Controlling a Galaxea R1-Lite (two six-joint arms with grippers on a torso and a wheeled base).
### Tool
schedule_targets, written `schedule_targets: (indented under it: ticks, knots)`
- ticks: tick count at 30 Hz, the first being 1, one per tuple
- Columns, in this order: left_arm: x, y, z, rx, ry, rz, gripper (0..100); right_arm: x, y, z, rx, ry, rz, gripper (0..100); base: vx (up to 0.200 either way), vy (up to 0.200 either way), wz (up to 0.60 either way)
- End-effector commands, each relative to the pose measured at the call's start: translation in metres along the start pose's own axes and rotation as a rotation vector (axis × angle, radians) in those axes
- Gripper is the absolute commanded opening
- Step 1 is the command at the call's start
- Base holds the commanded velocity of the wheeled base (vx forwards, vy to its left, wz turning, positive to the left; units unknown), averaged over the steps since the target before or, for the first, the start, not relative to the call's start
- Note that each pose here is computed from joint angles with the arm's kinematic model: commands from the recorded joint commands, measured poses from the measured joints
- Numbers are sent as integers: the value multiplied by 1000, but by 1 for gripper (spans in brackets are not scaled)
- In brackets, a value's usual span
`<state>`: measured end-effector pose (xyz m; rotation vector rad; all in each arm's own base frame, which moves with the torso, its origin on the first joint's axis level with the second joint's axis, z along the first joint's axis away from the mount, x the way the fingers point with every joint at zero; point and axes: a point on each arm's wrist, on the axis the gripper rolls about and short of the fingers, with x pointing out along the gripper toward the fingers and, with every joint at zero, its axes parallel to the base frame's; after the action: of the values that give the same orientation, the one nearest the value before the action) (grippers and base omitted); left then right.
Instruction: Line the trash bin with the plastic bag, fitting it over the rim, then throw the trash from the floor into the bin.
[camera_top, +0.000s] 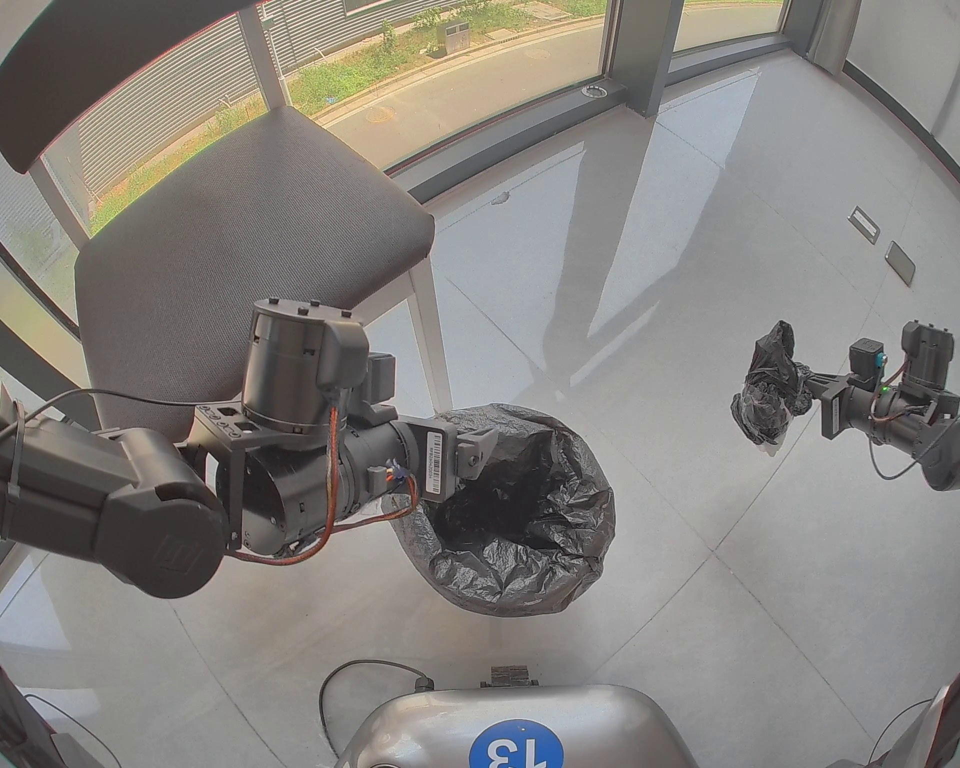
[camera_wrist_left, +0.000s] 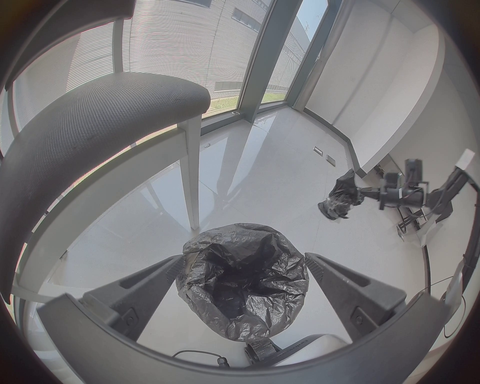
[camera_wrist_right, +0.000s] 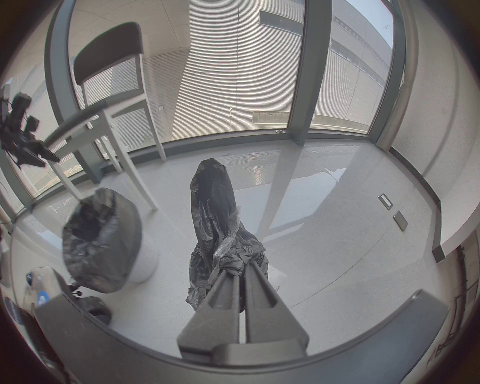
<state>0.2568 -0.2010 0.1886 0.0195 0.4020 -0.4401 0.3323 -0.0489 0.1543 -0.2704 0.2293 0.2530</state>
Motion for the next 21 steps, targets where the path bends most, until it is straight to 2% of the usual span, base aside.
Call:
schedule_targets:
  ticks: [1,5,6,8,12,20,21]
  knots:
    - [-1,0,-8,8,25,0,100,-87,52,66,-57,-119,111,0,0,0,0]
    - [-2,-1,-10,9,26,-3,100,-117,82,85,-70,-159,228,0,0,0,0]
    - [-2,-1,-10,9,26,-3,100,-118,83,86,-71,-160,233,0,0,0,0]
    - [-3,-4,-12,18,31,-12,100,-133,105,90,-83,-179,332,0,0,0,0]
    - [-2,-4,-11,19,25,-13,100,-141,129,85,-81,-181,484,0,0,0,0]
    - [-1,-4,-11,20,21,-13,100,-143,149,87,-97,-190,596,0,0,0,0]
    - [-1,-4,-11,24,19,-14,100,-143,156,85,-103,-184,630,0,0,0,0]
